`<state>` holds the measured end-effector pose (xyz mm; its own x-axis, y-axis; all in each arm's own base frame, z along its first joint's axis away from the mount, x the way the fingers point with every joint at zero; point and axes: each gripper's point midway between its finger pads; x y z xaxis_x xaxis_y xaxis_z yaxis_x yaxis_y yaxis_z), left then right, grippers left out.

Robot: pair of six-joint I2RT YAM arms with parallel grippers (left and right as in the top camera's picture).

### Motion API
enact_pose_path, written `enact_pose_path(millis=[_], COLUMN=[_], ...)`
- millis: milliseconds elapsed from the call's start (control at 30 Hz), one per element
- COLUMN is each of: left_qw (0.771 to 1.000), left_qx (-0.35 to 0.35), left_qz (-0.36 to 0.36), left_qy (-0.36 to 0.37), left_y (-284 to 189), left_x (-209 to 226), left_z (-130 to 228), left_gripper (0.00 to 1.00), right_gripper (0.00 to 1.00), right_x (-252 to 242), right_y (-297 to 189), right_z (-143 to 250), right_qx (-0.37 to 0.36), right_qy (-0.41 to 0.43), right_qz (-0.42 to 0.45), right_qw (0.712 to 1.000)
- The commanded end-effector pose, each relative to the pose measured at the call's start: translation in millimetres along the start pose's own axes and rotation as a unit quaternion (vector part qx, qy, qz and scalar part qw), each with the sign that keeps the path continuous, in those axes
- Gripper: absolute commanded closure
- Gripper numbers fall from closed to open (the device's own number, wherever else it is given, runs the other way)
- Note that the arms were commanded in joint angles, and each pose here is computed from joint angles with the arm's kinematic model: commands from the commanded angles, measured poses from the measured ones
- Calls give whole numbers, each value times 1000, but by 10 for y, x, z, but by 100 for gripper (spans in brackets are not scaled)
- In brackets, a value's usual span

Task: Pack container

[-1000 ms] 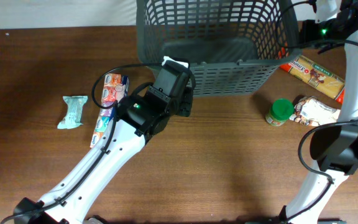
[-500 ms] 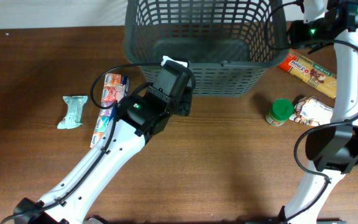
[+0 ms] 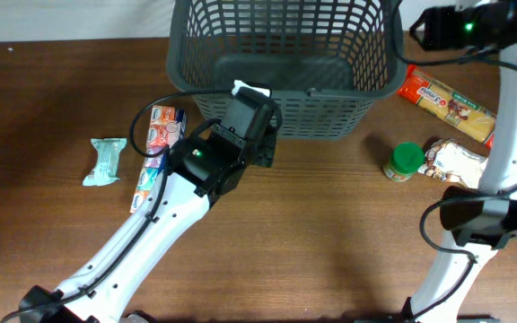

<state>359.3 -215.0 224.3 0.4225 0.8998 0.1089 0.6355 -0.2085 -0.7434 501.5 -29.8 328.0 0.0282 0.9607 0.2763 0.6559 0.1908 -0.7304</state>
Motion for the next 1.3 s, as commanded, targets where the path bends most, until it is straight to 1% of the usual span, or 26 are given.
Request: enact_pose_path(millis=[0, 67, 133, 200, 267, 300, 400, 567, 600, 633, 667, 700, 733, 767, 967, 1100, 1200, 1267], left_qw=[1000, 1000, 1000, 999, 998, 997, 997, 996, 995, 995, 994, 994, 994, 994, 995, 995, 996, 995], left_qx=[-21, -21, -22, -23, -24, -24, -24, -29, -30, -31, -32, -32, -32, -32, -32, -31, -29, -29], left_qz=[-12, -13, -17, -44, -64, -68, -68, -87, -90, -92, -98, -101, -102, -99, -86, -86, -86, -87], left_qy=[3, 3, 3, 2, 2, 2, 5, -4, -8, -11, -21, -24, -27, -27, -26, -26, -26, -26], left_y=[-131, -131, -131, -137, -144, -146, -149, -193, -205, -214, -233, -239, -239, -239, -230, -230, -230, -230], left_x=[55, 61, 74, 170, 239, 250, 253, 381, 427, 457, 556, 593, 615, 607, 561, 563, 565, 566], left_z=[-105, -106, -108, -113, -116, -117, -116, -134, -138, -140, -143, -142, -139, -140, -141, -137, -126, -125], left_gripper=[83, 83, 82, 76, 77, 79, 80, 80, 80, 80, 83, 86, 88, 88, 89, 89, 90, 90], right_gripper=[28, 27, 24, 21, 20, 20, 18, 18, 21, 32, 72, 80, 85, 87, 89, 89, 90, 94], right_x=[132, 193, 258, 373, 468, 501, 633, 831, 836, 833, 852, 871, 908, 947, 1293, 1410, 1528, 1559], right_y=[-254, -409, -519, -664, -810, -862, -1092, -1351, -1366, -1360, -1298, -1265, -1228, -1200, -984, -768, -626, -533], right_z=[-126, -160, -174, -194, -208, -209, -205, -105, -63, -38, 94, 144, 190, 226, 386, 488, 620, 720], right_qx=[-34, -48, -57, -70, -82, -86, -102, -103, -95, -89, -59, -47, -35, -26, 12, 29, 57, 81], right_qy=[-8, -6, -9, -15, -20, -22, -20, -16, -3, 6, 16, 18, 17, 16, -14, -40, -51, -53], right_qz=[-7, -12, -22, -42, -58, -63, -85, -127, -128, -128, -125, -126, -129, -132, -147, -109, -107, -105], right_qw=[999, 999, 998, 997, 995, 994, 991, 986, 987, 988, 990, 991, 991, 991, 989, 993, 991, 990])
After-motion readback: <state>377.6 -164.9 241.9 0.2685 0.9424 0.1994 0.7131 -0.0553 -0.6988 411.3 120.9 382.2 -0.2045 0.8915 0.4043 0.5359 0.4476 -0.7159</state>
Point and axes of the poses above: each gripper's point midway between its finger pads, its own y axis out along the fingers, its own x axis along the line the jaws close on, z = x × y, and after that the axes turned 15 degrees about y, right-handed
